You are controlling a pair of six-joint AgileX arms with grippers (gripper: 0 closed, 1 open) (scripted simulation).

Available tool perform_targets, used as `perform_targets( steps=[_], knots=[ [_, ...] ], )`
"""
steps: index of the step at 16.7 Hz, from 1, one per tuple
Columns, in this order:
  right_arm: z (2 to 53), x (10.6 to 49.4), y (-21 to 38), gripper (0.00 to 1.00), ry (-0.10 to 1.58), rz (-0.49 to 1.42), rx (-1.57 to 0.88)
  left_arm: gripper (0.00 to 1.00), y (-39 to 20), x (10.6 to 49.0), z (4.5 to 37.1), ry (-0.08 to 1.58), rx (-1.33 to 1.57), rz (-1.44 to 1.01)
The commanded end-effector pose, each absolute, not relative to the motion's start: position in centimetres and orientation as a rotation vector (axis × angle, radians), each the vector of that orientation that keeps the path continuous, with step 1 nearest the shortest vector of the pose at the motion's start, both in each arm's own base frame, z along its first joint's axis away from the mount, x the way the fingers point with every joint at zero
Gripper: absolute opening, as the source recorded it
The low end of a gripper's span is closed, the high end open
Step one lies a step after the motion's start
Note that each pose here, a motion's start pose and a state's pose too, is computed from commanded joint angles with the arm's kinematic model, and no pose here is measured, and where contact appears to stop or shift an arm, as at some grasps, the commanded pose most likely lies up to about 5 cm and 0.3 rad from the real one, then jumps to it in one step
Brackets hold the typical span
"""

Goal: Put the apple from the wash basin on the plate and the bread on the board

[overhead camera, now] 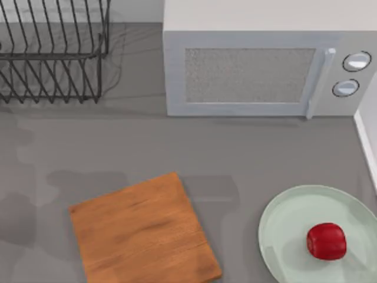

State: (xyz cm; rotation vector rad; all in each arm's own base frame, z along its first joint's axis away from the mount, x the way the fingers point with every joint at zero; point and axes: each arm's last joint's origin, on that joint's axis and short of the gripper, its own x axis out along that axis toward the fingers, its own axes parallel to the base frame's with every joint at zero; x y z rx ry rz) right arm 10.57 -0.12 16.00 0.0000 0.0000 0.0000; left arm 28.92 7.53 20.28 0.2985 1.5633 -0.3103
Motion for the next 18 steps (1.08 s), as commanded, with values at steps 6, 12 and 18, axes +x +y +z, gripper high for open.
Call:
perform_targets(
  steps=[6, 12, 18],
  knots=[
    [16.0, 10.6, -0.1, 1.00, 0.000, 0.000, 0.000, 0.00, 5.2, 29.5, 18.1, 1.633, -0.021, 0.033],
    [16.0, 10.6, -0.1, 1.00, 0.000, 0.000, 0.000, 0.00, 0.7, 29.6, 15.9, 1.635, -0.422, 0.524],
    [16.0, 10.6, -0.1, 1.00, 0.000, 0.000, 0.000, 0.00, -5.5, 28.7, 14.6, 1.524, -0.735, 0.959]
  ],
)
